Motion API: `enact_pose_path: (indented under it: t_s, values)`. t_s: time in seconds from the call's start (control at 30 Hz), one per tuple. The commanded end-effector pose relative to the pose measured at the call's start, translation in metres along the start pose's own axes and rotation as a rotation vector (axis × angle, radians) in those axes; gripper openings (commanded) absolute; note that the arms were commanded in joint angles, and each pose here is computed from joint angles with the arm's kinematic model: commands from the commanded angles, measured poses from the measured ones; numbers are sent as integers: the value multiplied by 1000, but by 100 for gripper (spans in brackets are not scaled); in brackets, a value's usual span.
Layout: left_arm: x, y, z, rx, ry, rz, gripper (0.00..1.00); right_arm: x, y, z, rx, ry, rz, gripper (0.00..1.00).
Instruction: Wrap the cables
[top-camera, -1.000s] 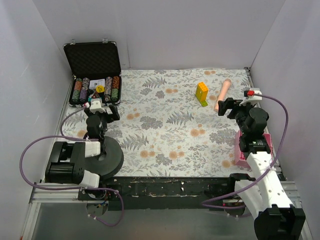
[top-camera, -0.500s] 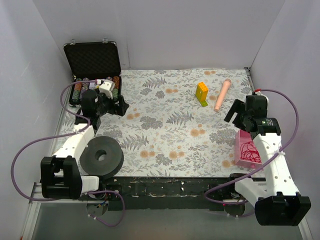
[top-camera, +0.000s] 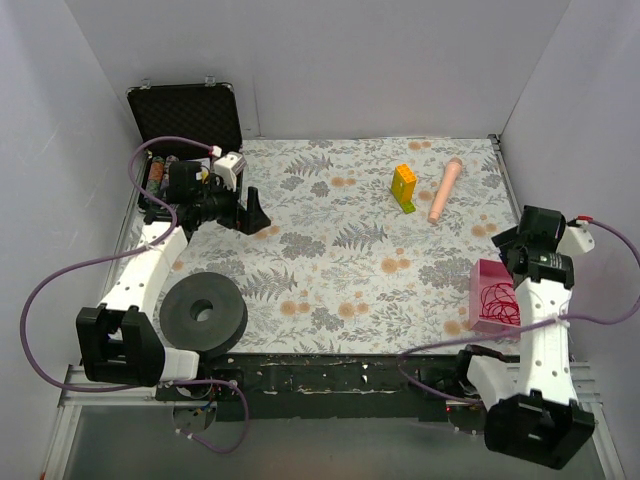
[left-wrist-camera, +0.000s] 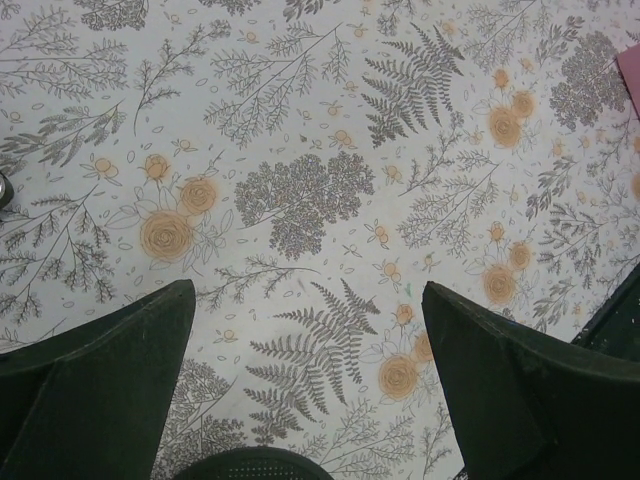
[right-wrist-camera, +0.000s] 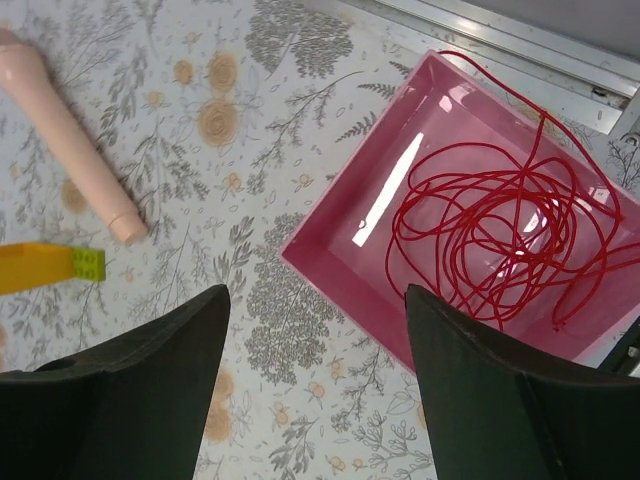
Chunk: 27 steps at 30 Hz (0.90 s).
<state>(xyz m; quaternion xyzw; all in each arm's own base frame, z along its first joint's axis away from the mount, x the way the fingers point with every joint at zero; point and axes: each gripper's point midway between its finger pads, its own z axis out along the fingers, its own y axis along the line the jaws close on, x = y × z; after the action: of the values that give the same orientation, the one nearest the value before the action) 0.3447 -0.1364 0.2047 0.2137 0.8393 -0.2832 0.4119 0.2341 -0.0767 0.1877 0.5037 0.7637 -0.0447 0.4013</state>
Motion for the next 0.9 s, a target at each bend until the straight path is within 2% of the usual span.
enact_pose_path:
  t_s: [0.0, 0.1, 0.23, 0.43, 0.6, 0.7, 0.77, 0.87]
  values:
    - [15, -7, -20, -24, 100, -6, 98, 4, -9, 32, 59, 94, 119, 78]
    - [20, 0, -30, -88, 145, 10, 98, 8, -29, 40, 143, 98, 124, 78]
    - [16, 5, -35, -140, 149, -2, 98, 4, -27, 50, 109, 59, 111, 75]
    - [10, -7, -34, -92, 113, -58, 98, 10, -44, 62, 209, 71, 87, 74]
    - [3, -5, -31, -89, 103, -54, 98, 16, -51, 70, 204, 53, 105, 72]
    - [4, 1, -30, -110, 108, -36, 98, 18, -49, 77, 168, 54, 95, 64]
    - [7, 2, -28, -106, 118, -25, 98, 18, -49, 80, 163, 50, 76, 62]
    - [11, 3, -25, -97, 126, -25, 98, 16, -54, 81, 182, 38, 56, 52]
